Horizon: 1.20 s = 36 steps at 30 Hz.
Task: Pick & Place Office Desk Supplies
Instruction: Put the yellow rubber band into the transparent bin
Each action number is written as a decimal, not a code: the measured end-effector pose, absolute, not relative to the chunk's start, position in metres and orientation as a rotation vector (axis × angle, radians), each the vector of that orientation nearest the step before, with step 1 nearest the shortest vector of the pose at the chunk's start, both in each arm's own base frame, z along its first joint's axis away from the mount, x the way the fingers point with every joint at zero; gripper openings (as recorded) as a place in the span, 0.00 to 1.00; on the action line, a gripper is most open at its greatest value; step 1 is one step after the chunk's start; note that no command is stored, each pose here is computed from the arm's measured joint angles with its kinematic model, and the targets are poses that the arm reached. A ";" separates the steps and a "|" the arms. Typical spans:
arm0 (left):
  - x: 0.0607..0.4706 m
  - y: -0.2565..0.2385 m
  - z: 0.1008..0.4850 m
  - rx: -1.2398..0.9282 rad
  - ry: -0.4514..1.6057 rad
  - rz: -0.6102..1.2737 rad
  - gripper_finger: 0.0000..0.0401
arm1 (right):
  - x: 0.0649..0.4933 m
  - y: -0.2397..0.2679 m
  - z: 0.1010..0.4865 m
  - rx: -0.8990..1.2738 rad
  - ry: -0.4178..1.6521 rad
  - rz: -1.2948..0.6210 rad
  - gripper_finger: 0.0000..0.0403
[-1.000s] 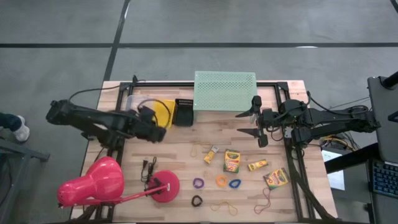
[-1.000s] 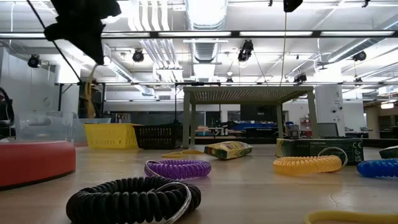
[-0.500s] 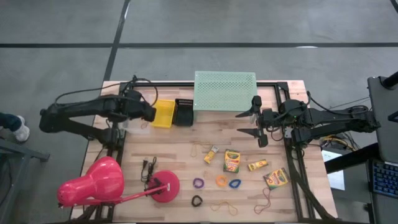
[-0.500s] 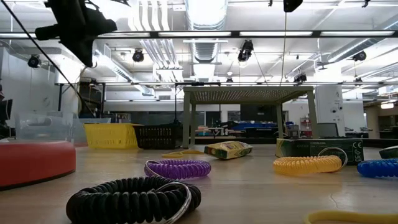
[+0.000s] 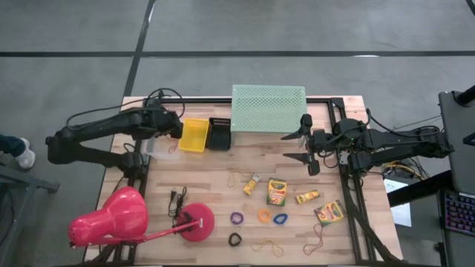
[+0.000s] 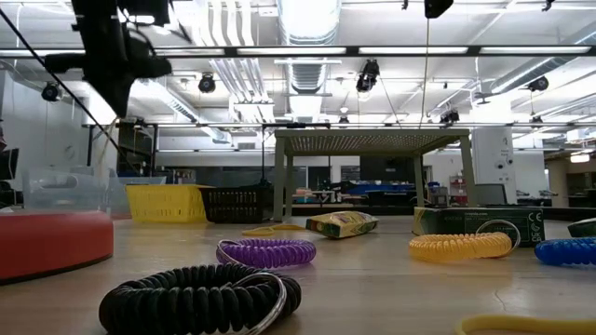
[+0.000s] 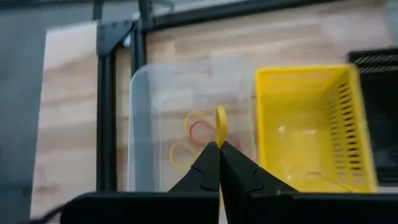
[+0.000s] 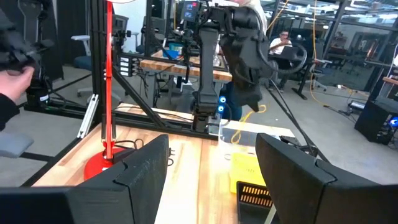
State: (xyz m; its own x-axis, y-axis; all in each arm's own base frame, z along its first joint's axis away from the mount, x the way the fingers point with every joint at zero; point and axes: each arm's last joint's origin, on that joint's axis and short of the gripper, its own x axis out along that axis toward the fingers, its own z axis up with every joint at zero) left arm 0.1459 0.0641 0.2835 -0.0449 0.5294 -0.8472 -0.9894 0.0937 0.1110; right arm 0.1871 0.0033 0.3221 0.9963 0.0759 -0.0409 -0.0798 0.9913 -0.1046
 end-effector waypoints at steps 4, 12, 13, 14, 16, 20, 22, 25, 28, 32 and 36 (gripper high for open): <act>0.142 0.065 0.261 -0.758 0.969 1.408 0.00 | 0.187 0.003 0.322 -0.106 0.037 0.078 0.59; 0.139 0.067 0.227 -0.837 1.013 1.403 0.02 | 0.187 0.003 0.322 -0.106 0.037 0.078 0.59; 0.139 0.068 0.223 -0.846 1.010 1.398 0.02 | 0.187 0.003 0.322 -0.106 0.037 0.078 0.59; 0.139 0.068 0.219 -0.855 1.008 1.392 0.02 | 0.187 0.003 0.322 -0.106 0.037 0.079 0.59; 0.138 0.067 0.210 -0.873 1.015 1.381 0.02 | 0.187 0.003 0.322 -0.106 0.037 0.079 0.59; 0.135 0.066 0.197 -0.910 1.040 1.367 0.02 | 0.187 0.003 0.322 -0.106 0.037 0.078 0.59; 0.134 0.066 0.194 -0.917 1.050 1.369 0.02 | 0.187 0.003 0.322 -0.106 0.037 0.079 0.59; 0.134 0.066 0.192 -0.936 1.050 1.356 0.05 | 0.187 0.003 0.322 -0.106 0.037 0.078 0.59; 0.136 0.067 0.194 -0.938 1.033 1.346 0.12 | 0.187 0.003 0.322 -0.106 0.037 0.079 0.59; 0.138 0.068 0.196 -0.927 1.024 1.325 0.25 | 0.187 0.003 0.322 -0.106 0.037 0.079 0.59; 0.139 0.069 0.198 -0.930 1.016 1.324 0.38 | 0.187 0.003 0.322 -0.106 0.037 0.078 0.59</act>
State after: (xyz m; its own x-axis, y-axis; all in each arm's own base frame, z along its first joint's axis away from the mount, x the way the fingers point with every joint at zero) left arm 0.1389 0.0692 0.1976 -0.0172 0.3082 -0.9512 -0.9985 0.0438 0.0323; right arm 0.1872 0.0033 0.3221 0.9963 0.0759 -0.0409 -0.0798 0.9913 -0.1046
